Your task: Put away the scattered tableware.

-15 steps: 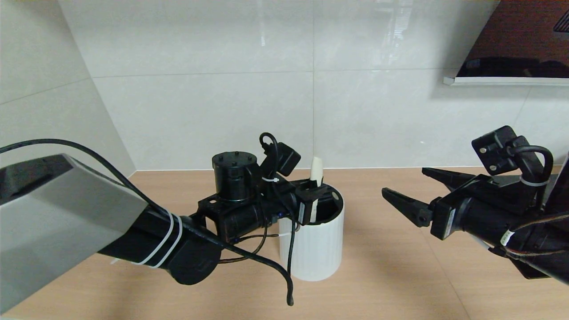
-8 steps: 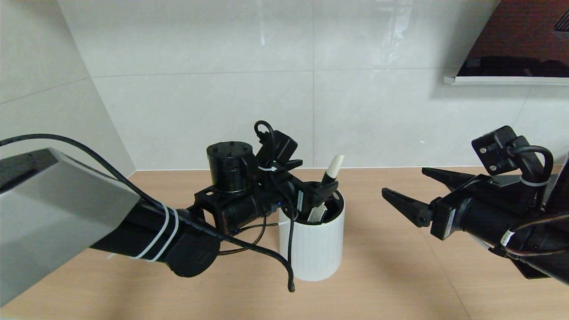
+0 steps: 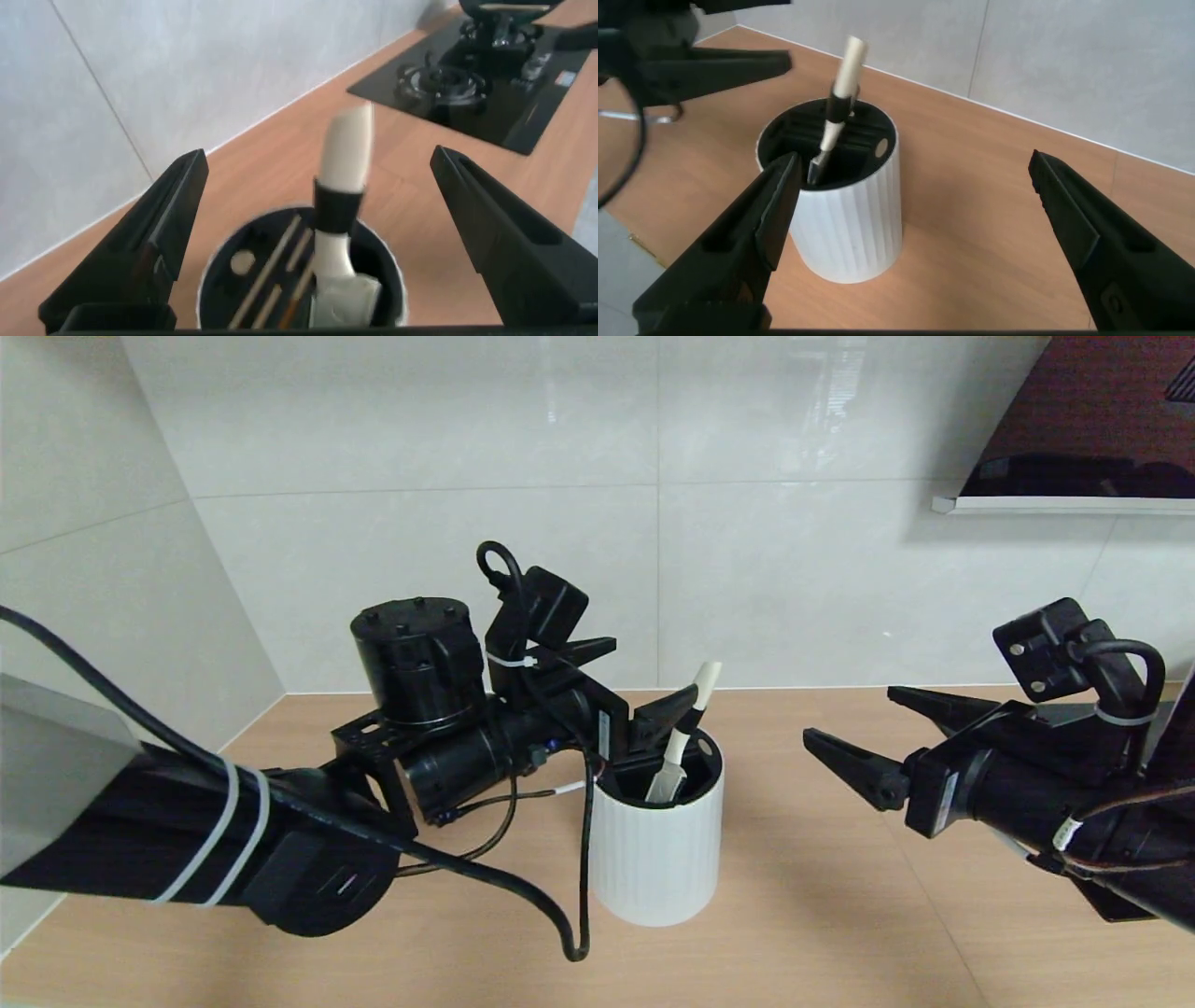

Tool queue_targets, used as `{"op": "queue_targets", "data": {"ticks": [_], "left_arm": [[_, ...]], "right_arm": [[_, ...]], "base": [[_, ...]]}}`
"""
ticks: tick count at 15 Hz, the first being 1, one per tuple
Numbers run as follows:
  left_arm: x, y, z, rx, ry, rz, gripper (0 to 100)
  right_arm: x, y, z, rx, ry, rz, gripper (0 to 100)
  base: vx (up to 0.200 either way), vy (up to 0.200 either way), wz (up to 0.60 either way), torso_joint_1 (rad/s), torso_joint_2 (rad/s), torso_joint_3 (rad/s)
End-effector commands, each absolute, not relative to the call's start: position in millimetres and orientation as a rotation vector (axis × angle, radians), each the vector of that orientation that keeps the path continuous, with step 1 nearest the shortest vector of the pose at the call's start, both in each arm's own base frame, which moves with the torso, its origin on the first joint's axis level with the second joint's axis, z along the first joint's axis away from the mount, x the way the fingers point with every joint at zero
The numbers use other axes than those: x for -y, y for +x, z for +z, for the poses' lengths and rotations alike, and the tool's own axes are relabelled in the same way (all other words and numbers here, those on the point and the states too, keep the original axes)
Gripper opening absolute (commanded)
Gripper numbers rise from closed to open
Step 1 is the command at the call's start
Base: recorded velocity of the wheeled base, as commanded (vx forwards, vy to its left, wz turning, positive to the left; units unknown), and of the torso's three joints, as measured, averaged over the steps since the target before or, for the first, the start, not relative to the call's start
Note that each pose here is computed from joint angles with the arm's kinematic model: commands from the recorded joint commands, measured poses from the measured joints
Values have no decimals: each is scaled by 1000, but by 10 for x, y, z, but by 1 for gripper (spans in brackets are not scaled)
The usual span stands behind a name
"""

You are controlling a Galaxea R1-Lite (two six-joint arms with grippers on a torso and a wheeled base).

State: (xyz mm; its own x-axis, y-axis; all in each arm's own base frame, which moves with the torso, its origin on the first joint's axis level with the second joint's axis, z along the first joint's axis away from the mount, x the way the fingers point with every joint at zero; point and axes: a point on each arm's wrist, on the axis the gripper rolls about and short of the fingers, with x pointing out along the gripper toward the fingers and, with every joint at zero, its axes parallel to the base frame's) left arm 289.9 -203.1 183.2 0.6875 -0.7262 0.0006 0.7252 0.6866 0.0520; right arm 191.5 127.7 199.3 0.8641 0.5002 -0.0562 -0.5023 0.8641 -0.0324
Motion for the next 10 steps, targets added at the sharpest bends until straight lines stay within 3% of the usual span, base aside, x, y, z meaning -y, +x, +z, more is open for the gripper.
{"op": "queue_targets", "data": {"ticks": [1, 3, 5, 8, 10], "left_arm": [[1722, 2694, 2030, 59, 37, -727, 100], [1388, 2523, 2113, 71, 34, -626, 100], [906, 2203, 2199, 104, 32, -511, 100], [503, 1764, 2120, 114, 40, -394, 100], [332, 1258, 1996, 140, 43, -366, 100]], "right_arm": [[-1225, 1845, 1971, -50, -49, 505, 100], [-1108, 1825, 1933, -58, -57, 427, 100], [-788, 1704, 2158, 46, -17, 289, 100], [-445, 1401, 2295, 148, 6, 166, 100], [-210, 847, 2366, 186, 12, 116, 100]], "base": [[0, 0, 0, 0, 0, 0], [0, 0, 0, 0, 0, 0], [0, 0, 0, 0, 0, 0], [0, 0, 0, 0, 0, 0], [0, 0, 0, 0, 0, 0]]}}
